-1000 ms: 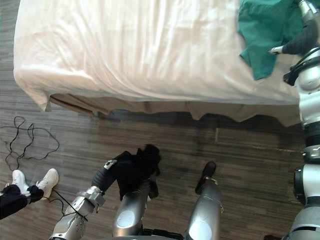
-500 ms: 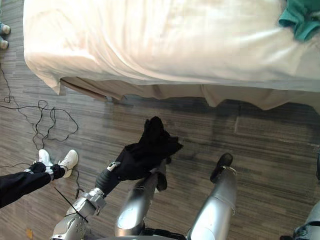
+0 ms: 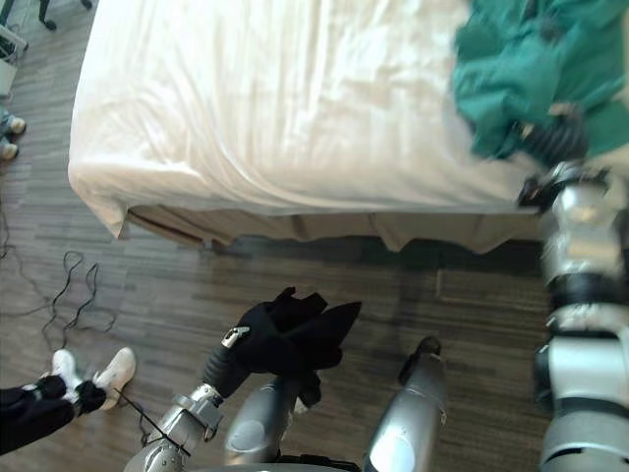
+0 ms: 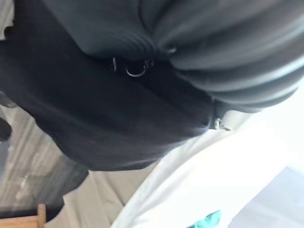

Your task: Tidy the bed and pick cloth on bed and put in laundry

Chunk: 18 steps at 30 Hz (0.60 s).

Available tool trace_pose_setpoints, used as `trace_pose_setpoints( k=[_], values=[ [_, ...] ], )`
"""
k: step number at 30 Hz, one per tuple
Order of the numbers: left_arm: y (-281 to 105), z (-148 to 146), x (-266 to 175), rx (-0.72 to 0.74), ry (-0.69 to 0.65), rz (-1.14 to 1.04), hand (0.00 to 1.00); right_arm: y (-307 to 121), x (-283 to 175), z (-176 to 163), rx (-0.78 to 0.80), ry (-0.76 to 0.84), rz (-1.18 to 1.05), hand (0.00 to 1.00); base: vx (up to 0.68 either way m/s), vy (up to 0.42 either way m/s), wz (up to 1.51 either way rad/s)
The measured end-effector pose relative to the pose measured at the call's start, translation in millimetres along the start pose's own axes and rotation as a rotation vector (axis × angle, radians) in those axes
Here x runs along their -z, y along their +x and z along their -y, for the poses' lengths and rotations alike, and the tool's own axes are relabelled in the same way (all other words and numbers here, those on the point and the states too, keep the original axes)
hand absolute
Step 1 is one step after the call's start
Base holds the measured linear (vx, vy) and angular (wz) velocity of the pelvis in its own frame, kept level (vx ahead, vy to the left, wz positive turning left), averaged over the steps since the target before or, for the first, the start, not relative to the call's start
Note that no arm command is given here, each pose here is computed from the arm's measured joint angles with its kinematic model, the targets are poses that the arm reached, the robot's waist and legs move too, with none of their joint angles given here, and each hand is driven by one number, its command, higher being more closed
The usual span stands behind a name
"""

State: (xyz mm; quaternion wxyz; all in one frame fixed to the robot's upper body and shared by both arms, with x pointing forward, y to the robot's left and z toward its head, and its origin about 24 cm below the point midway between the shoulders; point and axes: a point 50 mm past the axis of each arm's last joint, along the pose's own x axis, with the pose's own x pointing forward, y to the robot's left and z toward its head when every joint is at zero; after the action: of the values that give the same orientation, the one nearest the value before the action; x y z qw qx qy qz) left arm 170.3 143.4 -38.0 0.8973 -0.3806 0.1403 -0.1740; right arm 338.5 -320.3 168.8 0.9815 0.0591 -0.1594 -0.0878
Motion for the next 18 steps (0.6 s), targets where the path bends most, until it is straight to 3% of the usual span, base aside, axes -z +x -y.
trace_pose_setpoints(
  k=[1, 2, 3, 6, 10, 12, 16, 18],
  values=[
    [-2.6, -5.5, 1.1, -0.033, -0.024, 0.014, 1.0, -33.2, 46.0, -8.4, 0.019, 0.232, -0.052, 1.0, 0.02, -0.115, -0.08],
    [-2.9, -6.3, 1.4, -0.037, -0.027, 0.015, 1.0, -37.5, 51.3, -9.1, 0.023, 0.258, -0.061, 1.0, 0.01, -0.114, -0.13],
    [-6.0, -13.2, 5.5, -0.079, -0.047, 0.015, 1.0, -73.1, 90.4, -17.0, 0.059, 0.444, -0.136, 1.0, 0.01, -0.064, -0.06],
    [-13.9, -25.3, 21.3, -0.175, -0.084, 0.008, 1.0, -152.9, 153.5, -43.2, 0.106, 0.646, -0.333, 1.0, 0.04, -0.055, -0.15],
    [-22.7, -37.7, 24.2, -0.252, -0.083, 0.04, 1.0, -221.0, 191.1, -89.5, -0.027, 0.668, -0.604, 1.0, 0.09, 0.012, -0.12],
    [-27.4, -43.5, 27.0, -0.304, -0.08, 0.047, 1.0, -255.7, 209.8, -113.0, -0.181, 0.62, -0.806, 1.0, 0.08, 0.039, -0.03],
    [-37.3, -51.8, 27.7, -0.399, -0.06, 0.067, 1.0, -289.2, 219.6, -130.2, -0.384, 0.507, -0.976, 1.0, 0.03, 0.047, 0.25],
    [-42.2, -50.9, 35.4, -0.453, -0.072, 0.057, 1.0, -295.7, 218.2, -119.9, -0.446, 0.389, -1.02, 1.0, 0.01, 0.085, 0.99]
  ],
)
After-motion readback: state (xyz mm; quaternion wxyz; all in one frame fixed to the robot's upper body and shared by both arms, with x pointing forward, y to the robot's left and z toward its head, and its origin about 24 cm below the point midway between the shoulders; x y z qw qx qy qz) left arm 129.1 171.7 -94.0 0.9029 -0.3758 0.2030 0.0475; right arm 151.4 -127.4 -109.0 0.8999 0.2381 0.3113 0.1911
